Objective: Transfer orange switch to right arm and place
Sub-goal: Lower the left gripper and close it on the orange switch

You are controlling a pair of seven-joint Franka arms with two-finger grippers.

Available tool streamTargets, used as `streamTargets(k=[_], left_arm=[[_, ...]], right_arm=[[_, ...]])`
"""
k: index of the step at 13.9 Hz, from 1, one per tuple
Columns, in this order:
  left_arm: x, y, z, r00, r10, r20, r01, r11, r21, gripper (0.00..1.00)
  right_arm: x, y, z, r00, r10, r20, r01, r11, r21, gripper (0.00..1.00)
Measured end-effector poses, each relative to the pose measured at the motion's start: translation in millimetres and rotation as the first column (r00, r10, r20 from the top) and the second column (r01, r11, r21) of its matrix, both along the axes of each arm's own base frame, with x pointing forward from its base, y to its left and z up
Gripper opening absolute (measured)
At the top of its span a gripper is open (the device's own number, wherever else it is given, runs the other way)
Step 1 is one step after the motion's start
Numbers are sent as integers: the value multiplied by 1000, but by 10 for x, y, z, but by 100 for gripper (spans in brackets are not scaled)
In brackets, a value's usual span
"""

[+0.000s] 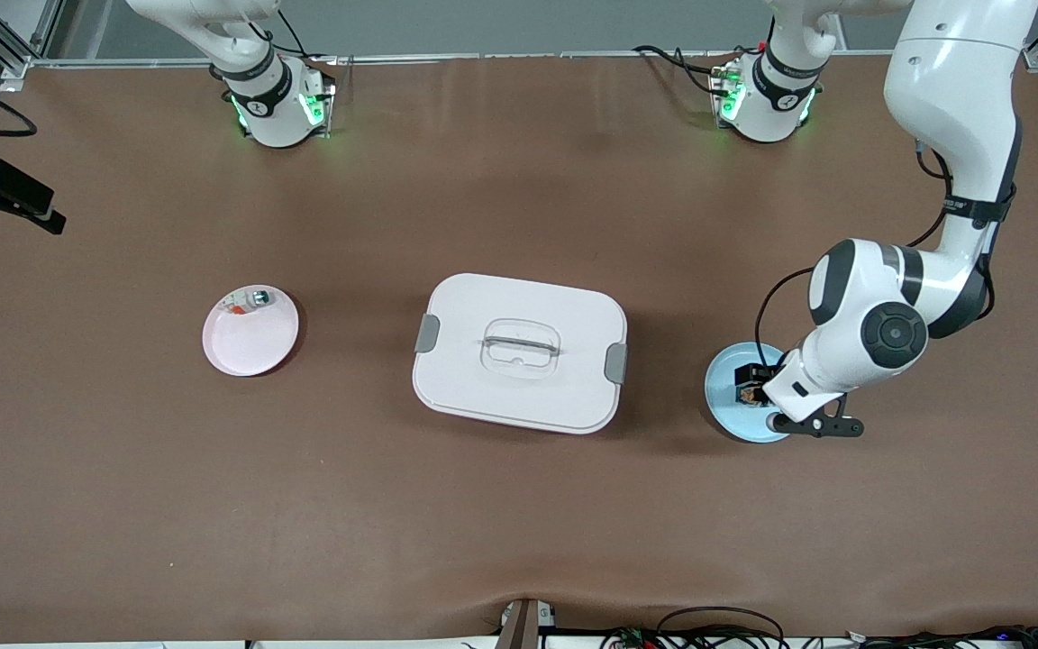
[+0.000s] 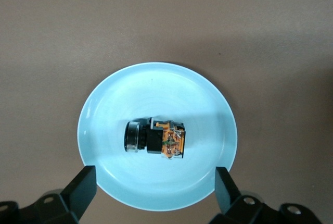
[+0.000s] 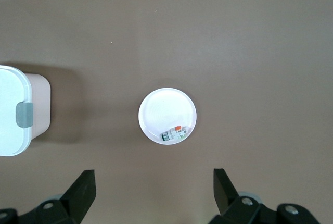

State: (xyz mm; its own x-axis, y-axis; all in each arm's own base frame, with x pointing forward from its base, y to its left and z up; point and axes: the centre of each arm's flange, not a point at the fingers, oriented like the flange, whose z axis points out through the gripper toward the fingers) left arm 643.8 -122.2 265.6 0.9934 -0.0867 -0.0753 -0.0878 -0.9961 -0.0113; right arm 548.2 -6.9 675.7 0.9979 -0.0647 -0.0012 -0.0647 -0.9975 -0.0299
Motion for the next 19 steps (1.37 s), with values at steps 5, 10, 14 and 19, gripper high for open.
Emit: streamTargets(k=[5,10,14,19], left_arm=[[11,9,-248,999,-46,5,45,998,42,100],[14,-3,-433,999,-48,6,48,998,36,100],[15,-9,-509,999,-49,8,49,998,32,100],[19,-18,-636,999,-50,15,50,998,26,100]], right_arm=[[1,-8,1,1000,-2,1,2,1000,0,100],[2,-17,2,1000,-3,2,3,1000,0,100],[3,15,3,1000,3,3,-3,1000,-1,100],[3,16,3,1000,3,3,-3,1000,-1,100]])
